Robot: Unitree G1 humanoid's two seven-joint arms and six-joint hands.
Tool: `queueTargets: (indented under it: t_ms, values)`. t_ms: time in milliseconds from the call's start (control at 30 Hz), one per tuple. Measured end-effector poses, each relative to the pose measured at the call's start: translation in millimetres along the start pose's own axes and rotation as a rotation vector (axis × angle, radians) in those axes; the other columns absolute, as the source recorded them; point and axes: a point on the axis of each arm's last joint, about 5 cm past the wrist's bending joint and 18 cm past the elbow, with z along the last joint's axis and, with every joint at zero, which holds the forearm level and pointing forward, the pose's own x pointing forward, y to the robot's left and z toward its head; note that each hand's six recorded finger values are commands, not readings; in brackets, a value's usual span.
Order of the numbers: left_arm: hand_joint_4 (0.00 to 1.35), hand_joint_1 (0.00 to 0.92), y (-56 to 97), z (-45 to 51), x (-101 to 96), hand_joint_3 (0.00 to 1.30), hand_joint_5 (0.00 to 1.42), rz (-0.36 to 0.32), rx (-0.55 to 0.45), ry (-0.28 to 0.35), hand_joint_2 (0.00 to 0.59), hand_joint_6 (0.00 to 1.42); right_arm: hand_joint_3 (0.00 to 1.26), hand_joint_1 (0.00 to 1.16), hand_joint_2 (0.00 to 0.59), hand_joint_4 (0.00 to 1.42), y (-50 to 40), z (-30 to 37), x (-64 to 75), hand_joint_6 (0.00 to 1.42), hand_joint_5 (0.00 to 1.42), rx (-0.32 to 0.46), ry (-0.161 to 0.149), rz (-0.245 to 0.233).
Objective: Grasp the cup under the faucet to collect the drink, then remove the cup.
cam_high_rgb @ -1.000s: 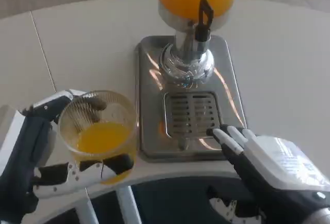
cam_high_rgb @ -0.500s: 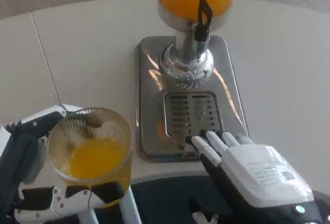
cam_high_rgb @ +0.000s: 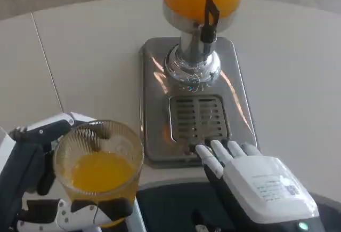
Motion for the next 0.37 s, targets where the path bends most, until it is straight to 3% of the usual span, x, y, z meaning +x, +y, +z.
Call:
queueTargets:
  t_ms: [367]
  values:
    - [1.16,0.588,-1.4,6.1,-2.9,0.96,1.36,0.014,-0.011,-0.007,0.001,1.42,0.04,0.69,0.493,0.0,2.0,-1.5,-10.9,0.0,0.0,-0.001,0.015,0.021]
